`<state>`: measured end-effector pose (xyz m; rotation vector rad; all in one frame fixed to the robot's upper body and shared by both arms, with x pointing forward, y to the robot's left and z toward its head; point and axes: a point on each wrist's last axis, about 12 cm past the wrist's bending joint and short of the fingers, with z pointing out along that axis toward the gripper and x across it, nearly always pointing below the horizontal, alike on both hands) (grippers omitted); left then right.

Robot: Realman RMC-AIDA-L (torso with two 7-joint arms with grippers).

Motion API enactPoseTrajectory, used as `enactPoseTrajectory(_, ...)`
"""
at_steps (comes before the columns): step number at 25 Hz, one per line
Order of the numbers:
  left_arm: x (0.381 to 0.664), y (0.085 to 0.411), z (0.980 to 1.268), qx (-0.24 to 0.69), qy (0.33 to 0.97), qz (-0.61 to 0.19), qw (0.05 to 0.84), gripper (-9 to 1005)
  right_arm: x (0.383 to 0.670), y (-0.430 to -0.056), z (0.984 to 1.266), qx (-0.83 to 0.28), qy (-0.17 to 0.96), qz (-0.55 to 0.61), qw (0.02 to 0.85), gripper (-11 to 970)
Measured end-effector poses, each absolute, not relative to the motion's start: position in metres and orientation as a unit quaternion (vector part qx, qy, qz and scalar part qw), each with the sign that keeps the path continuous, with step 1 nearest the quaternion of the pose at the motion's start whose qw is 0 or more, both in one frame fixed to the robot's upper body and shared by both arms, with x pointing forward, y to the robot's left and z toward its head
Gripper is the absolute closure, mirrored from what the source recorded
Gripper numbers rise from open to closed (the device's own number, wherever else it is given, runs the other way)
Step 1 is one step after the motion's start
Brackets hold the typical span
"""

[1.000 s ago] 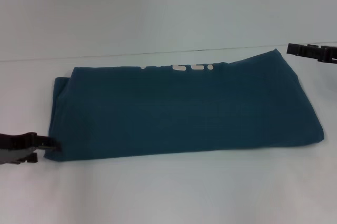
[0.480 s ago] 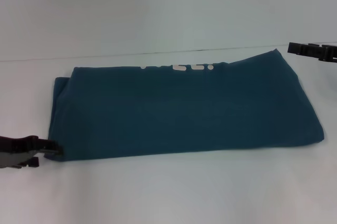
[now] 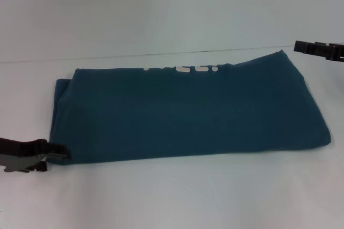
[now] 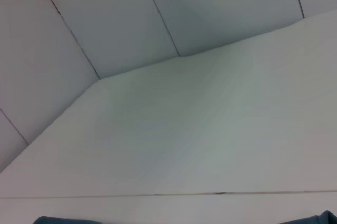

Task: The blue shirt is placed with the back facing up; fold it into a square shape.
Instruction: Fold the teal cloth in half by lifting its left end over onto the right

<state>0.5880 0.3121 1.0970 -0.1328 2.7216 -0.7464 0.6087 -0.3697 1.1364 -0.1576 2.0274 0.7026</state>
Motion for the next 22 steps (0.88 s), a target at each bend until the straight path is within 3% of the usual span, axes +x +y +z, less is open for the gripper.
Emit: enactPoseTrajectory(22,0.602,0.294,1.095,-0.029,0.952,-0.254,0.168,247,0.607,-0.372,1.137,-0.061,0.829,0.289,0.475,145)
